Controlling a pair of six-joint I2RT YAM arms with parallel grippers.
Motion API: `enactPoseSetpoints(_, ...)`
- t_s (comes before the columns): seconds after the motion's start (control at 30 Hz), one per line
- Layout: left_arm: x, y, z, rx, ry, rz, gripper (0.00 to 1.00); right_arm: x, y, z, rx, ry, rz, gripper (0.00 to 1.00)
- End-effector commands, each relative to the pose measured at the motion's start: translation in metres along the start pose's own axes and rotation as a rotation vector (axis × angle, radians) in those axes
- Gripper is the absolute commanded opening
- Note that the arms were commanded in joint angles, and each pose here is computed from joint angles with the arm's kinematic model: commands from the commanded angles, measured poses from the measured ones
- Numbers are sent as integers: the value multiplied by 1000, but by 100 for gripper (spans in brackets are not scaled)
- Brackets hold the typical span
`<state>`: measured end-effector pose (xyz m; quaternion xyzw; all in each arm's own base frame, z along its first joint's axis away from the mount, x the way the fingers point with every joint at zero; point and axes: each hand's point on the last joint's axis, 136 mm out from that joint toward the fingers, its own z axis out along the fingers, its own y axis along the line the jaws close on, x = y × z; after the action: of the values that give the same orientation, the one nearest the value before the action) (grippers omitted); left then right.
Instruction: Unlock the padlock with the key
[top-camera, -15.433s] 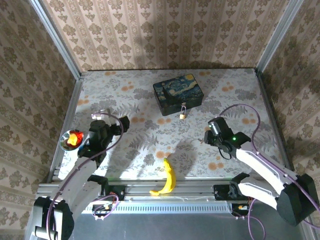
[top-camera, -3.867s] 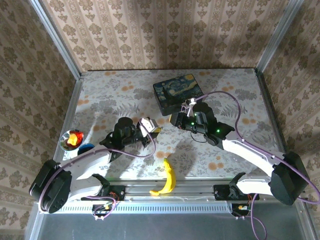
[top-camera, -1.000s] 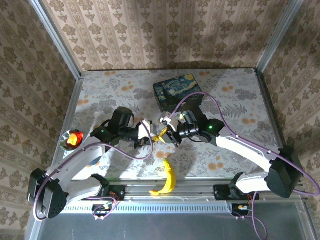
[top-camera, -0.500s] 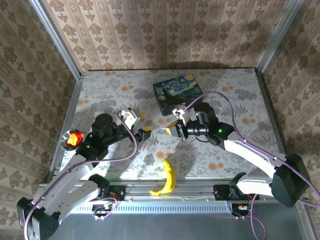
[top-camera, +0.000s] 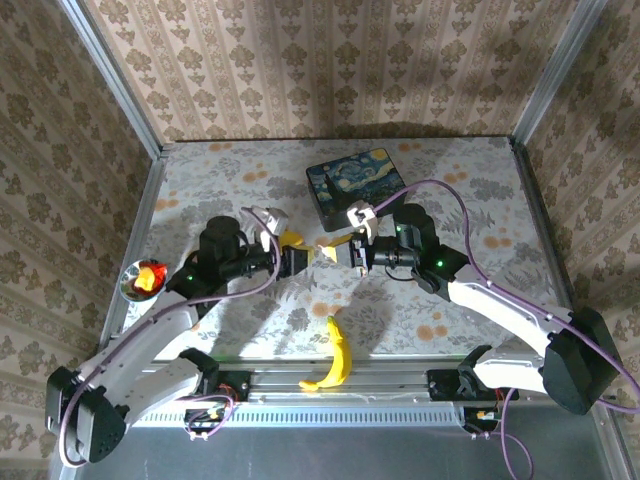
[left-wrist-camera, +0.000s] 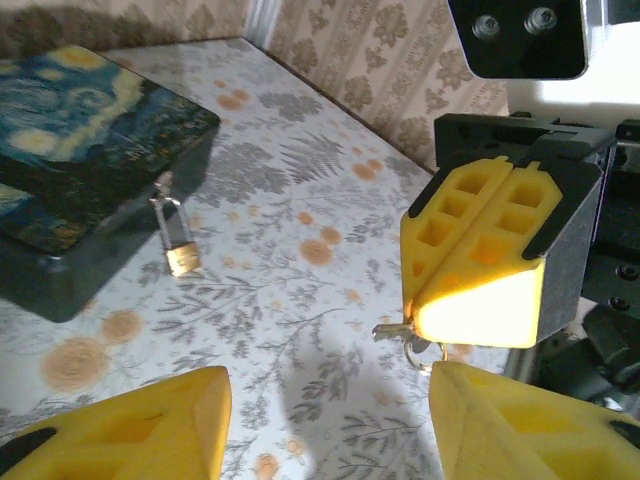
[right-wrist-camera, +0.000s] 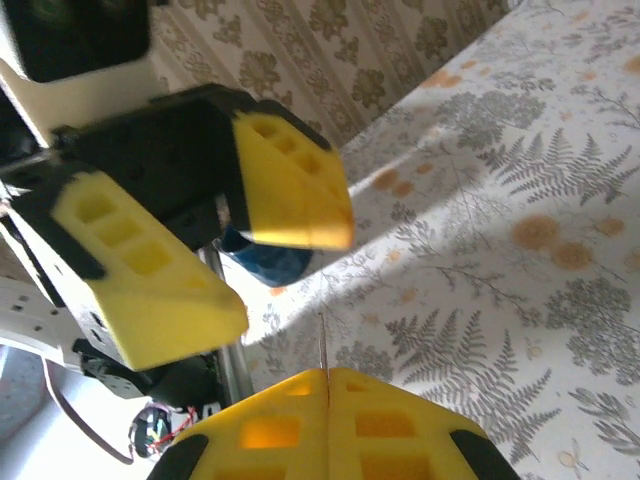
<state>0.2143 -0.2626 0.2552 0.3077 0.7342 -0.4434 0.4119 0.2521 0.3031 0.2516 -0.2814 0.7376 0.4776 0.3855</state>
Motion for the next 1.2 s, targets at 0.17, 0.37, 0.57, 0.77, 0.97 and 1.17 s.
enactPoseSetpoints(0.17,-22,-30,3,209,-36,-36,44,-8,9,3,-73,-40,22,0)
enactPoseSetpoints(0.37,-27,-32,4,268,-66,-64,33,-8,10,7,-95,-40,30,0)
enactPoseSetpoints(0.57,-25,-28,3,263,-58,-74,29,-10,11,6,-102,-47,29,0)
enactPoseSetpoints(0.77,-18,-22,4,244,-40,-90,33,-12,12,6,-107,-57,26,0)
enactPoseSetpoints(0.97,-12,-18,8,240,-23,-108,26,-15,14,5,-109,-67,23,0)
enactPoseSetpoints(1.17,-15,-19,7,243,-30,-100,21,-15,14,6,-113,-63,24,0)
